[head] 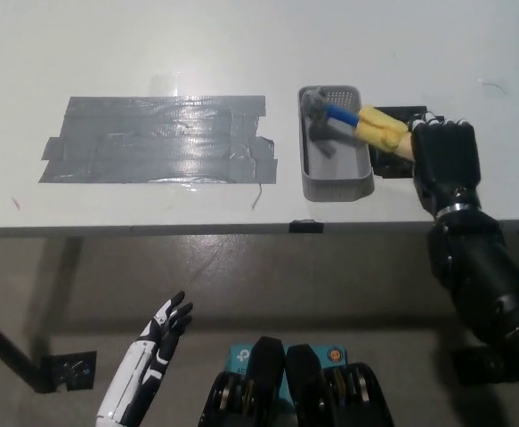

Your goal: The robot picks the hammer with right hand and hits the black area on the desk and places it back.

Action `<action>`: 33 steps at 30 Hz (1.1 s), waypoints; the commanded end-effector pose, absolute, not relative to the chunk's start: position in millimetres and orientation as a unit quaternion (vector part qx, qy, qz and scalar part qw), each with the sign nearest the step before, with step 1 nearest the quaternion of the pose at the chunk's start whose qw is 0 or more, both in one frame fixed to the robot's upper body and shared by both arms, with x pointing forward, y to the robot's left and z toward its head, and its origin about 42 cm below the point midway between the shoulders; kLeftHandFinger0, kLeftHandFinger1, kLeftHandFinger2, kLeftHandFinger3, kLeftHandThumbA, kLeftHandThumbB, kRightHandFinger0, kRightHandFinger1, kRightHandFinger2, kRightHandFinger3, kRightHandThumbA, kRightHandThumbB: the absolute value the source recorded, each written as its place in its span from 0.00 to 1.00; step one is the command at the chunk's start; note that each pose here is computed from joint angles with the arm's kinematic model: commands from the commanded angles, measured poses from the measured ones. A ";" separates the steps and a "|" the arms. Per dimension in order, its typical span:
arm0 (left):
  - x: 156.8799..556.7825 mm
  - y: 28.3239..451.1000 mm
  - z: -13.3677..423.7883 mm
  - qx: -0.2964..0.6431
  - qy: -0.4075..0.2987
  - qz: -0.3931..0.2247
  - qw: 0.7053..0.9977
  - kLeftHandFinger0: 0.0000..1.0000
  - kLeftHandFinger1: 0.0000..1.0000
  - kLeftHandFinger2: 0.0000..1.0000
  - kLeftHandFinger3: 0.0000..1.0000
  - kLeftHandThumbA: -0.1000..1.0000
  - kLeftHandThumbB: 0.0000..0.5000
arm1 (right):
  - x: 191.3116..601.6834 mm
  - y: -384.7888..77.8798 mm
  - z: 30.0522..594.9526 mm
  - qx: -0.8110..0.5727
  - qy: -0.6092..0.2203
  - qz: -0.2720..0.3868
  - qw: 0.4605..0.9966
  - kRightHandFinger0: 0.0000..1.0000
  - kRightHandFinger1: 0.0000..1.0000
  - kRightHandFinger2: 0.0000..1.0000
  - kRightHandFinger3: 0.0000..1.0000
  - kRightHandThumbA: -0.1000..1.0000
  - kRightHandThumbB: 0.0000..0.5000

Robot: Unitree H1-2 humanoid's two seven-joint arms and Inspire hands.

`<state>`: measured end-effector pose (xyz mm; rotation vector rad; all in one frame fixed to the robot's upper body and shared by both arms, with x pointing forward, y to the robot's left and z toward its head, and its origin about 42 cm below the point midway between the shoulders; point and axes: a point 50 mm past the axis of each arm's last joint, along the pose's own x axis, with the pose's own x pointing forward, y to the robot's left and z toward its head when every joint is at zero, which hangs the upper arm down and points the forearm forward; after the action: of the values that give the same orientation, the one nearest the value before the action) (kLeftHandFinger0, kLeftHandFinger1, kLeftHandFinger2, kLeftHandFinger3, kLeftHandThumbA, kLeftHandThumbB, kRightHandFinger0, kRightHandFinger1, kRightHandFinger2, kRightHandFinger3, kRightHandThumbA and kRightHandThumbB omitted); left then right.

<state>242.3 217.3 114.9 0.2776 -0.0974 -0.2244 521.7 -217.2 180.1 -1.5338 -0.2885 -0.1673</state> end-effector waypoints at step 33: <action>259.8 219.9 136.6 0.163 -0.088 -0.145 0.972 0.75 0.64 0.70 1.00 0.91 0.06 | 544.1 -243.0 342.5 -0.298 -0.193 -0.057 0.933 0.00 0.22 0.70 0.79 0.00 0.24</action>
<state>258.1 217.7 124.1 0.3031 -0.1338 -0.2507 536.0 -235.8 271.7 -0.7538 -0.3274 -0.2079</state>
